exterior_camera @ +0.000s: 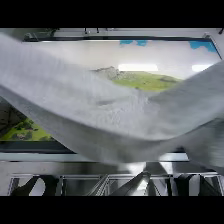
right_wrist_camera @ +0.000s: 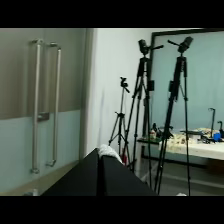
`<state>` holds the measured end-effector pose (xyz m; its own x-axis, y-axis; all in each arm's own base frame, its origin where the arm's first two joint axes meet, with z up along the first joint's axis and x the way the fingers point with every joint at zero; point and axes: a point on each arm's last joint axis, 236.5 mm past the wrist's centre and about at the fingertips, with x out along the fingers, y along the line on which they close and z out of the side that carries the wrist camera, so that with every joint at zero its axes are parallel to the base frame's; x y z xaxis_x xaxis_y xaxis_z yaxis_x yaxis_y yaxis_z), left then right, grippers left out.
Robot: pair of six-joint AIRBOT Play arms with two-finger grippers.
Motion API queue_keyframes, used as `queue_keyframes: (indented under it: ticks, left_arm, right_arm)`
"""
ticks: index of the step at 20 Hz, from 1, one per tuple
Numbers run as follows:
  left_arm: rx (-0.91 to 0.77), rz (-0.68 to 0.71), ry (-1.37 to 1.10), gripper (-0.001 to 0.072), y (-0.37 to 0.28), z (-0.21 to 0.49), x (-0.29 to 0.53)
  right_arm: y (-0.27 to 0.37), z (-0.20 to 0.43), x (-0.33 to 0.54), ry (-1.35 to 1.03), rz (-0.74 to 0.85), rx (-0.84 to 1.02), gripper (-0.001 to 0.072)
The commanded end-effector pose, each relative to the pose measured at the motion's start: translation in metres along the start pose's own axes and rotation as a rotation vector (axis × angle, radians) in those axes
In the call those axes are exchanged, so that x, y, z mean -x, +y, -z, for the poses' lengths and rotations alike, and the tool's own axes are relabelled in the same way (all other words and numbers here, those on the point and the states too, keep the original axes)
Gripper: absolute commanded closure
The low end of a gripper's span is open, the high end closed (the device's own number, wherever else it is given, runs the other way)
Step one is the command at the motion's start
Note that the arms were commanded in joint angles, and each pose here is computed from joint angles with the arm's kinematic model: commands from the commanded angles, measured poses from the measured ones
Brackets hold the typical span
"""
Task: Fold the shirts.
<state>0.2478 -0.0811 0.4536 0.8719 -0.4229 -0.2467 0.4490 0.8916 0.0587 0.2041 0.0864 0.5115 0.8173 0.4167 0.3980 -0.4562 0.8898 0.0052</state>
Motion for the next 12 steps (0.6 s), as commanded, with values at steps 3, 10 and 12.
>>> queue_keyframes:
  ticks: [3, 10, 12]
  left_arm:
    - [0.176, 0.268, 0.477, 0.069, 0.052, 0.128, -0.185]
    - [0.416, 0.254, 0.913, 0.069, 0.12, 0.366, -0.326]
    - [0.476, 0.235, 0.948, 0.069, 0.134, 0.41, -0.341]
  right_arm:
    - [-0.135, 0.142, -0.019, 0.278, 0.058, -0.439, 0.0694]
    - [-0.171, 0.538, -0.048, 0.875, 0.21, -0.844, 0.0694]
    - [-0.164, 0.59, -0.055, 0.917, 0.189, -0.924, 0.0692]
